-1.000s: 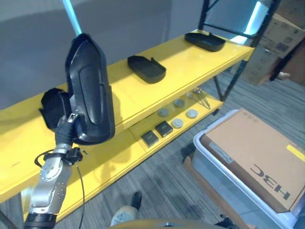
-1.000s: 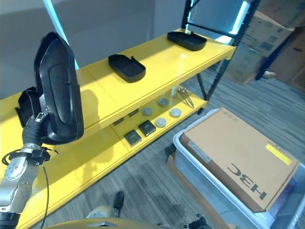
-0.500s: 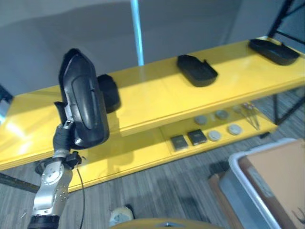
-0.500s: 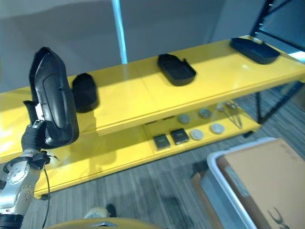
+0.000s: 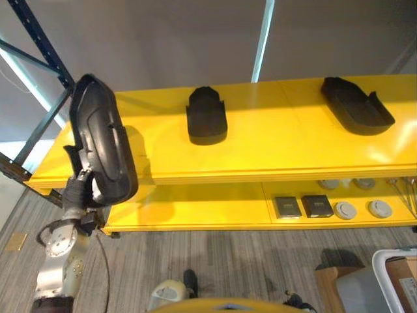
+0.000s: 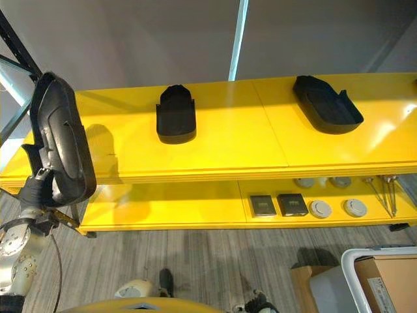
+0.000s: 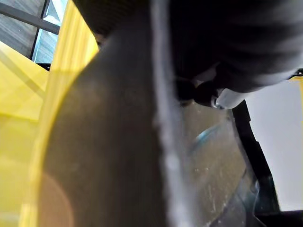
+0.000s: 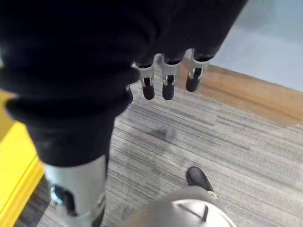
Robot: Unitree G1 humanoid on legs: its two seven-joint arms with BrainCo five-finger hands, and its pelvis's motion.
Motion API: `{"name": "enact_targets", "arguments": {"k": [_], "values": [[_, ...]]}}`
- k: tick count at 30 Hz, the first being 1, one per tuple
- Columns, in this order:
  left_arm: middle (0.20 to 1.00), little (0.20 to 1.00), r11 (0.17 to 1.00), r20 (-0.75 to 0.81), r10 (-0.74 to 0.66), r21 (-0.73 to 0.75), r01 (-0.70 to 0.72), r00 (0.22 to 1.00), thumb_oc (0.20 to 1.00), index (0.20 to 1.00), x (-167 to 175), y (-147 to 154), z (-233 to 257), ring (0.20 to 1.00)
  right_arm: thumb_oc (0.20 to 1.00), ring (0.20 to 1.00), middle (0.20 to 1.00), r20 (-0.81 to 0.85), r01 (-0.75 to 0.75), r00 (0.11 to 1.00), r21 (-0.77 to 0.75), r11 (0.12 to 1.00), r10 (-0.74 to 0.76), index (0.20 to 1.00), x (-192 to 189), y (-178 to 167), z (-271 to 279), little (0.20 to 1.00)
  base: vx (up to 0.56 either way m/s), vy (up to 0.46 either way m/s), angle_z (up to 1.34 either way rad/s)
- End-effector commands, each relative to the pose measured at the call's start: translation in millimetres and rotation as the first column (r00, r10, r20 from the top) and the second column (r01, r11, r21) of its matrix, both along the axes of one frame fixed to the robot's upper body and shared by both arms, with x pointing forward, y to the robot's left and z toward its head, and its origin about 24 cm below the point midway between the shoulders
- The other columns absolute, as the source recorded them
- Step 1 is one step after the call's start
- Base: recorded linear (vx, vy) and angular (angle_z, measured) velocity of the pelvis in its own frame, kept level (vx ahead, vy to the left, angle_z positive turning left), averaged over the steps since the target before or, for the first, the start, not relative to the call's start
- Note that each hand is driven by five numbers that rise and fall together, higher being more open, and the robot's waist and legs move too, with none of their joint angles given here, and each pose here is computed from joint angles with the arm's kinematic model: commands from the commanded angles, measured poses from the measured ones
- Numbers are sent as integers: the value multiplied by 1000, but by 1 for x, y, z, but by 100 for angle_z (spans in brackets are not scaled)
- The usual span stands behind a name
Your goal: Move parts from the plastic box to the shelf.
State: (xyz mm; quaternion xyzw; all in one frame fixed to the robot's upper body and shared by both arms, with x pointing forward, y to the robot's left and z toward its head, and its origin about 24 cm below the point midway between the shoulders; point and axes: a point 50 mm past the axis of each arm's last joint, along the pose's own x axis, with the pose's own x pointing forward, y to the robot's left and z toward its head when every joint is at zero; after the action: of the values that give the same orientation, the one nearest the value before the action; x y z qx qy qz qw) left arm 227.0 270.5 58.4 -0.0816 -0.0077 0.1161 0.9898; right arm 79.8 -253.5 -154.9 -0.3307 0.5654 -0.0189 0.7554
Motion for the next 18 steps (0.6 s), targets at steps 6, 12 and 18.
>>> {"name": "enact_targets", "arguments": {"k": [6,12,18], "values": [[200,200,995,270,-34,104,6,962,200,200,27,-2,66,200,1000,1000,1000,61,78,995,30,997,-80,1000,-2,-7,4,1000,54,-180,38],[200,200,998,262,-55,55,42,964,200,200,21,-18,62,200,1000,1000,1000,53,64,997,7,998,-64,1000,0,-14,8,1000,149,-301,67],[200,200,998,250,-66,23,62,966,200,200,22,-25,61,200,1000,1000,1000,61,142,988,-30,989,-140,1000,2,-30,15,1000,32,-98,24]]}}
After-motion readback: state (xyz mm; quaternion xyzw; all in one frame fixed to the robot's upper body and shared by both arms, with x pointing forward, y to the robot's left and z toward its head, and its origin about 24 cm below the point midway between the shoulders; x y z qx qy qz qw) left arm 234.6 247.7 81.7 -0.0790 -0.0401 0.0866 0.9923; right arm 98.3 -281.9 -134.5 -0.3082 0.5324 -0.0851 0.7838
